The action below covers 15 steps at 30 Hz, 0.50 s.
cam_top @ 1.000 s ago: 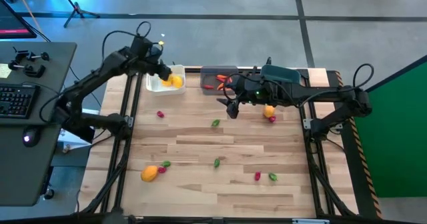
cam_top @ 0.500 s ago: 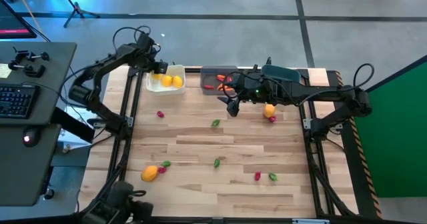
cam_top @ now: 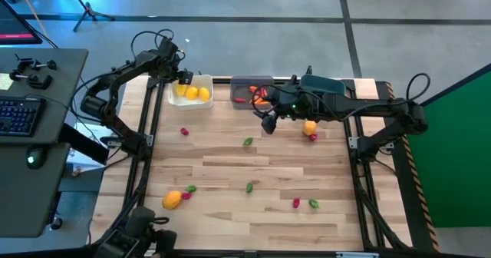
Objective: Sort produce into baskets
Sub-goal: Put the bottom right yellow lemon into the white bin, then put the top yellow lemon into the white bin
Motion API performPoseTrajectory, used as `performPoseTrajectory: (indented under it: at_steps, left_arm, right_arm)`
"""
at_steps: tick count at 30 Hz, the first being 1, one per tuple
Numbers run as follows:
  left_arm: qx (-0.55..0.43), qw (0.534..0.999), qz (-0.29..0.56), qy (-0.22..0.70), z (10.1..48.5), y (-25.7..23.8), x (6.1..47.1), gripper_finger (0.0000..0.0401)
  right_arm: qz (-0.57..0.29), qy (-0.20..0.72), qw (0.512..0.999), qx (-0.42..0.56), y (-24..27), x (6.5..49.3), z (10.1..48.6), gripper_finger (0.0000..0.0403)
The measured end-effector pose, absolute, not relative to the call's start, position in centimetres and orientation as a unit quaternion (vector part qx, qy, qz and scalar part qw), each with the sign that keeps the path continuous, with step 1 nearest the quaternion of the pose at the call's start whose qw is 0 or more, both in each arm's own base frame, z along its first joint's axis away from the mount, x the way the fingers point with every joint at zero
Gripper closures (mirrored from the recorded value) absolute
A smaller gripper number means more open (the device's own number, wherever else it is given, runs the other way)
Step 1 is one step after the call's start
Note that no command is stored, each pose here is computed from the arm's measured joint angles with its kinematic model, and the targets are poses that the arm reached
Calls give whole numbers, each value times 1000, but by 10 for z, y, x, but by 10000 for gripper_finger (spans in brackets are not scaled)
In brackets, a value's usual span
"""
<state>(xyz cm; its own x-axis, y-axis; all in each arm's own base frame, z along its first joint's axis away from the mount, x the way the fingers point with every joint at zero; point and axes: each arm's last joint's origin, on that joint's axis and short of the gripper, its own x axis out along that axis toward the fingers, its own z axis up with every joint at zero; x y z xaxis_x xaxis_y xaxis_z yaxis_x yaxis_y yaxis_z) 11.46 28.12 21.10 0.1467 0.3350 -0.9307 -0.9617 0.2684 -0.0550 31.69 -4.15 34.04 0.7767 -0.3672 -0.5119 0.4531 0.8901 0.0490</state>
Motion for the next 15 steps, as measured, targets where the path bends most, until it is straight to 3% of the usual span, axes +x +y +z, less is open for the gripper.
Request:
performPoseTrajectory:
  at_steps: [8, 15]
  left_arm:
    - [-313, 704, 472, 429, 233, 268, 118, 176]
    - [-249, 788, 452, 335, 291, 227, 131, 212]
  right_arm:
    - [-244, 329, 903, 131, -40, 301, 333, 100]
    - [-306, 512, 774, 213, -40, 259, 306, 100]
